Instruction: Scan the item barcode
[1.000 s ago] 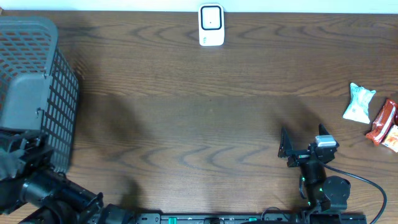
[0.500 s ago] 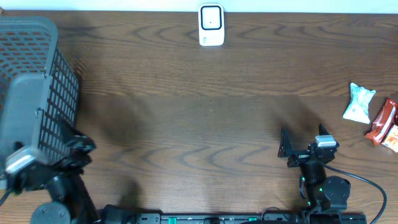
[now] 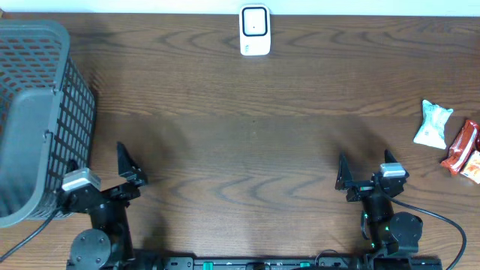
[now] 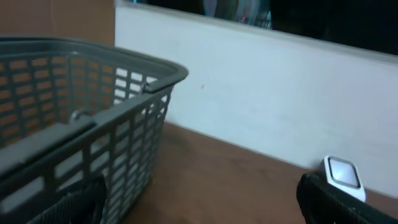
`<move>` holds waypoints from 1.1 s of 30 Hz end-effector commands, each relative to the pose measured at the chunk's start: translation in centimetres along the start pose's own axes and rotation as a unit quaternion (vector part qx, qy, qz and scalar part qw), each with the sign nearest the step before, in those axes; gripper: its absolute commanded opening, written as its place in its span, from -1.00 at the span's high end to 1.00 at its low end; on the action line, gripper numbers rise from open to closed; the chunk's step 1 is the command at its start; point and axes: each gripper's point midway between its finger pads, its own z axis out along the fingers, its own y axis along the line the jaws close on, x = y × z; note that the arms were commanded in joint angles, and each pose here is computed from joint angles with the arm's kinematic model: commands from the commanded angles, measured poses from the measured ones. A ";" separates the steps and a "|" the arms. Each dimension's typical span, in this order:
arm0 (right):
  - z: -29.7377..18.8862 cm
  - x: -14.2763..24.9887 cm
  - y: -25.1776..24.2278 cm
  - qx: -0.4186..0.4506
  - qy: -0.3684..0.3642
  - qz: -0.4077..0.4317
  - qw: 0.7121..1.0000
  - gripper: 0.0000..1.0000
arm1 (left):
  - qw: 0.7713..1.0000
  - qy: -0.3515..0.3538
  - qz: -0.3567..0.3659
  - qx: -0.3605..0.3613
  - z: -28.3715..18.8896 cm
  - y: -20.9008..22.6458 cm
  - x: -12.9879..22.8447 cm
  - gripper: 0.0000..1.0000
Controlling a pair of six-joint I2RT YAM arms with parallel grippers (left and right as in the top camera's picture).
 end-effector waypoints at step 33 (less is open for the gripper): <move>0.0 0.0 -0.2 0.005 -0.001 0.005 1.000 -0.98 | 0.991 0.088 0.099 0.012 1.8 1.3 13.4 -0.96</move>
